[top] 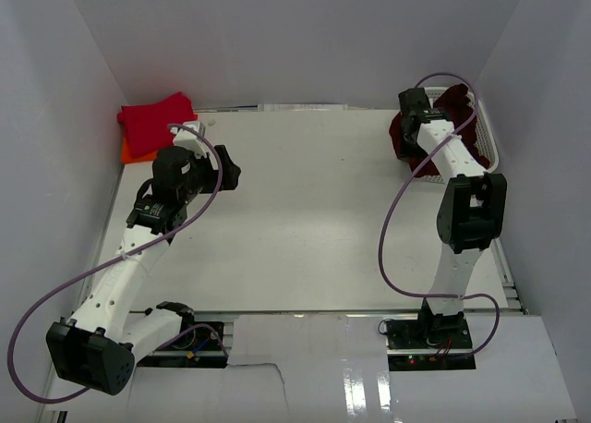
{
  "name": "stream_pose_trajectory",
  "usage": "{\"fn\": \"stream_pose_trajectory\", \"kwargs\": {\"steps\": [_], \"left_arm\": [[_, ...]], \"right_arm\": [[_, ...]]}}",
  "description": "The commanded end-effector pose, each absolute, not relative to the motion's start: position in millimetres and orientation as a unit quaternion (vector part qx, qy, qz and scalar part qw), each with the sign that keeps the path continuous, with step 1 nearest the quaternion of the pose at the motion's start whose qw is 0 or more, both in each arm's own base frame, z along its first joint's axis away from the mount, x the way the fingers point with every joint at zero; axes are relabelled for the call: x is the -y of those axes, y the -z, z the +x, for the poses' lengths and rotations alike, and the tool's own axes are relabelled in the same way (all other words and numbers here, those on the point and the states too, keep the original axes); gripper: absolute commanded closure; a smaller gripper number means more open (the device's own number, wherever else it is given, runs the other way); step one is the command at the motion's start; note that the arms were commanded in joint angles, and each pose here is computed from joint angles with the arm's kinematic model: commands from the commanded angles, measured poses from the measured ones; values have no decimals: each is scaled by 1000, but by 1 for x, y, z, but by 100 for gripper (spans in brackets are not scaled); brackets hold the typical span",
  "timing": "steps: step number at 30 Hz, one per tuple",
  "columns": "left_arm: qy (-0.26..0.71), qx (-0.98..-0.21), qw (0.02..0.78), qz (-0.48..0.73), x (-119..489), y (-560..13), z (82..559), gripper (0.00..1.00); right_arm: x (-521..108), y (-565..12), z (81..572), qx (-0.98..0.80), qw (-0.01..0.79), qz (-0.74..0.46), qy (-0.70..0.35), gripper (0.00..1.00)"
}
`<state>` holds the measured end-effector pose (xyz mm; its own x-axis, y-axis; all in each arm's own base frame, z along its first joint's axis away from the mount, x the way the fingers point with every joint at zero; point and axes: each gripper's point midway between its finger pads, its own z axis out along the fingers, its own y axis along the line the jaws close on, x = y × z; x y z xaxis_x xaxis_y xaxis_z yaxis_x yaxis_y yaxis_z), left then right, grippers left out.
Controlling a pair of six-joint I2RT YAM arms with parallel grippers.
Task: Fold and stack the t-shirts
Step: Grab crumpled tshirt from bin with the right arm
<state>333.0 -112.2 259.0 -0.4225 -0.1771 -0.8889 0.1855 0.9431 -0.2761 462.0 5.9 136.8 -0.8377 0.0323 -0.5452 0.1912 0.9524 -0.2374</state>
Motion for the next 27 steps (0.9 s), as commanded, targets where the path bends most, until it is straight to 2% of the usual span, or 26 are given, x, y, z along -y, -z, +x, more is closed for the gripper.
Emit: {"fn": "stream_pose_trajectory", "kwargs": {"steps": [1, 15, 18, 27], "left_arm": [[181, -817, 548, 5, 115, -267, 329, 2], [179, -814, 553, 7, 114, -271, 329, 2], [178, -815, 552, 8, 114, -270, 329, 2], [176, -816, 551, 9, 113, -268, 329, 2]], "right_arm": [[-7, -153, 453, -941, 298, 73, 143, 53], [9, -130, 447, -940, 265, 75, 202, 52], [14, -130, 449, -935, 267, 79, 218, 55], [13, -112, 455, -939, 253, 72, 220, 55]]}}
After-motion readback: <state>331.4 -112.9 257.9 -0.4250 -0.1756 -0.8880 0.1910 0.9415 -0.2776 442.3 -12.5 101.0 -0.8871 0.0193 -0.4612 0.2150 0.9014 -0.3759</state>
